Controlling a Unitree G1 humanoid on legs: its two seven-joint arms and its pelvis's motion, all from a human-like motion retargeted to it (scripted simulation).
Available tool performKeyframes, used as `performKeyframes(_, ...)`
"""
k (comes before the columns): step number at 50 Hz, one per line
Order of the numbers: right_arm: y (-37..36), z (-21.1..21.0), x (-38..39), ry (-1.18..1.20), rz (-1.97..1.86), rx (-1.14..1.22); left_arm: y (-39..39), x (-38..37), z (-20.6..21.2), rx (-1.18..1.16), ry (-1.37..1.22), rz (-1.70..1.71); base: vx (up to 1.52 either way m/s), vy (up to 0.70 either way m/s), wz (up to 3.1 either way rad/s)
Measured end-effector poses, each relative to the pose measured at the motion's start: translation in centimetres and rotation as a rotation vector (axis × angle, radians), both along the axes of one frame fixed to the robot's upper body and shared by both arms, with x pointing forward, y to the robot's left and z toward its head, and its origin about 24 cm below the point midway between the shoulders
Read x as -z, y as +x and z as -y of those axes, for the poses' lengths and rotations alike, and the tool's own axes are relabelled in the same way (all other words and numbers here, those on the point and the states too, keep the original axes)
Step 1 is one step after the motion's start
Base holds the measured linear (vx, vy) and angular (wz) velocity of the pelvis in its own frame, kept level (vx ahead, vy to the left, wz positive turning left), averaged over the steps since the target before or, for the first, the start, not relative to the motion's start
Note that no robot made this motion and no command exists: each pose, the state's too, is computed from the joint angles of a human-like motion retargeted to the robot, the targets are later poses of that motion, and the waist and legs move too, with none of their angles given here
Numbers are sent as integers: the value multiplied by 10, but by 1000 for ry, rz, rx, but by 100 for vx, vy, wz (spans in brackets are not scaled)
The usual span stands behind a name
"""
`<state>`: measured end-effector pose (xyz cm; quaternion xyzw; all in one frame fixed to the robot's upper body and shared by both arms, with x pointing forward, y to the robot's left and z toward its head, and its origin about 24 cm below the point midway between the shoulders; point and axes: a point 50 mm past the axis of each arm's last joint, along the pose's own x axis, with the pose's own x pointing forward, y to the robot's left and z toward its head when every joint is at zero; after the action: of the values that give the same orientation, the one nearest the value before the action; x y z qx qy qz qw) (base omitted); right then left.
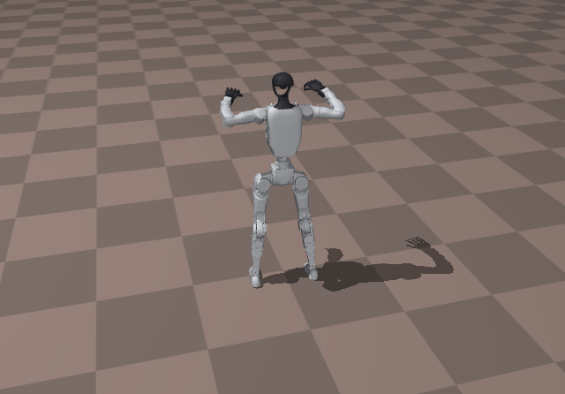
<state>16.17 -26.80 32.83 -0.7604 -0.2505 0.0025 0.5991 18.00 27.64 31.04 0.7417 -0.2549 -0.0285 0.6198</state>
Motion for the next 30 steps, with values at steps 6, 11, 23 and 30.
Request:
performKeyframes(6, 0, 0, 0, 0, 2, 1, 0, 0, 0, -2, 0, 4, 0, 0, 0)
performKeyframes(11, 0, 0, -1, -1, 6, 0, -1, 0, -1, -5, -2, 3, 0, 0, 0)
performKeyframes(23, 0, 1, 0, 0, 0, 5, 0, 0, -1, -8, -2, 0, 0, 0, 0)
performKeyframes(30, 1, 0, 0, 1, -1, 1, 0, -1, 0, 0, 2, 0, 0, 0, 0)
